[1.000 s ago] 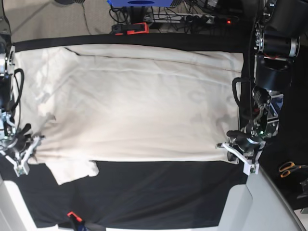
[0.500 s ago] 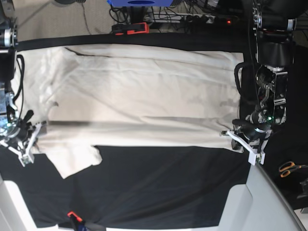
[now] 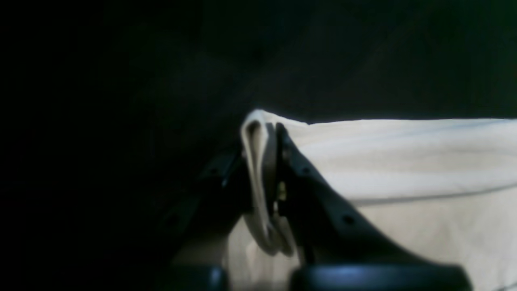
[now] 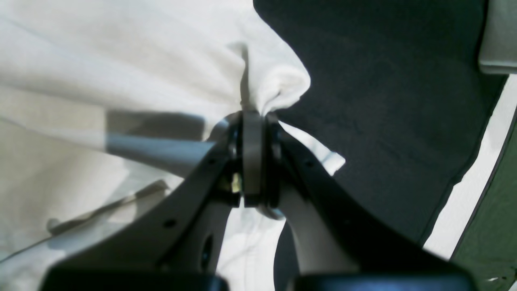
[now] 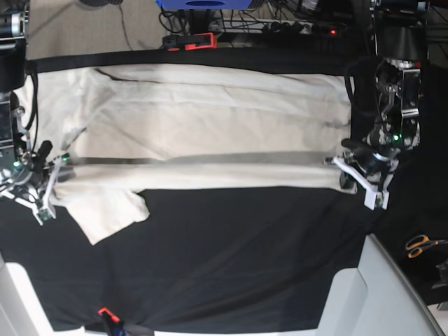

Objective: Fold the T-shirt properly
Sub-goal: 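Lift the shirt's side edge with both grippers and fold it over the body, then drag the folded edge with both grippers away from the robot, flattening the strip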

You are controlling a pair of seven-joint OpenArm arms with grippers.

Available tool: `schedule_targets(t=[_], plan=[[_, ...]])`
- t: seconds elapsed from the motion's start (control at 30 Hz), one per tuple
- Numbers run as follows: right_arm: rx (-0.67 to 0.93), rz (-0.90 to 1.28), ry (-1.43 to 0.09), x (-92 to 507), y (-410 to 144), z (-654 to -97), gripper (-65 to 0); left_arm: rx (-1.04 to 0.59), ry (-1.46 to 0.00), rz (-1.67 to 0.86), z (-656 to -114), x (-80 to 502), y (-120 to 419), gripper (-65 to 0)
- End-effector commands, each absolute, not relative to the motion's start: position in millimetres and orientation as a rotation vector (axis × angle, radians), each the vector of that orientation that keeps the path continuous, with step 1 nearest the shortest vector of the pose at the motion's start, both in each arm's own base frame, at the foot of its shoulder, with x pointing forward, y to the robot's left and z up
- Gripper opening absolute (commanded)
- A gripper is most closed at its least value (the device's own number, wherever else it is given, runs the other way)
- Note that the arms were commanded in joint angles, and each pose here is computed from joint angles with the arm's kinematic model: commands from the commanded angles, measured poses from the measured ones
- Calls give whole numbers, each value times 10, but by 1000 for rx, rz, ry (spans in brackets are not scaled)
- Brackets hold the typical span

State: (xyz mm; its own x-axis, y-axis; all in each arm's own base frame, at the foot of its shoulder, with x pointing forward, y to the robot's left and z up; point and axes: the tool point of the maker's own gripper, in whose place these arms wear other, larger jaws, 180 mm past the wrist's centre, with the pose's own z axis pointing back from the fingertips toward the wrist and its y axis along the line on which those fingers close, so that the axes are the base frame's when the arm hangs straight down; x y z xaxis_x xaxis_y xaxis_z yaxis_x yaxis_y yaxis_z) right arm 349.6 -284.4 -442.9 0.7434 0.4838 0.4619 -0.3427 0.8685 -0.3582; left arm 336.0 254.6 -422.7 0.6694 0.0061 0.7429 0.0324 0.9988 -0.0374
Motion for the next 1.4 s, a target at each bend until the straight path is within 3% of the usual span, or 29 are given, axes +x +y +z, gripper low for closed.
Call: schedule_targets(t=[0.0, 0.17, 0.33, 0.4, 0.6, 0.73, 0.97, 1.37], plan=[[-298, 449, -610, 3612, -2964, -4265, -644, -35, -886, -19, -4076, 3453, 2607, -650], [-259, 372, -574, 3520, -2925, -4416, -609, -43, -847, -14, -4225, 3283, 2578, -650], [-264, 289, -559, 3509, -2968, -4298, -396, -43, -838, -15, -4263, 3234, 2573, -650], [-272, 301, -596, 3570, -2908, -4172, -347, -43, -838, -15, -4263, 3234, 2573, -650], [-293, 326, -686, 3899, -2850, -3763, -338, -43, -835, -14, -4269, 3230, 2575, -650], [-126, 374, -613, 4190, -2739, -4023, -342, -43, -836, -14, -4267, 3231, 2575, -650], [118, 245, -696, 4450, -2509, -4366, -338, -43, -832, -12, -4282, 3223, 2581, -650], [195, 172, -726, 4255, -2407, -4653, -342, -43, -832, -12, -4282, 3223, 2581, -650]])
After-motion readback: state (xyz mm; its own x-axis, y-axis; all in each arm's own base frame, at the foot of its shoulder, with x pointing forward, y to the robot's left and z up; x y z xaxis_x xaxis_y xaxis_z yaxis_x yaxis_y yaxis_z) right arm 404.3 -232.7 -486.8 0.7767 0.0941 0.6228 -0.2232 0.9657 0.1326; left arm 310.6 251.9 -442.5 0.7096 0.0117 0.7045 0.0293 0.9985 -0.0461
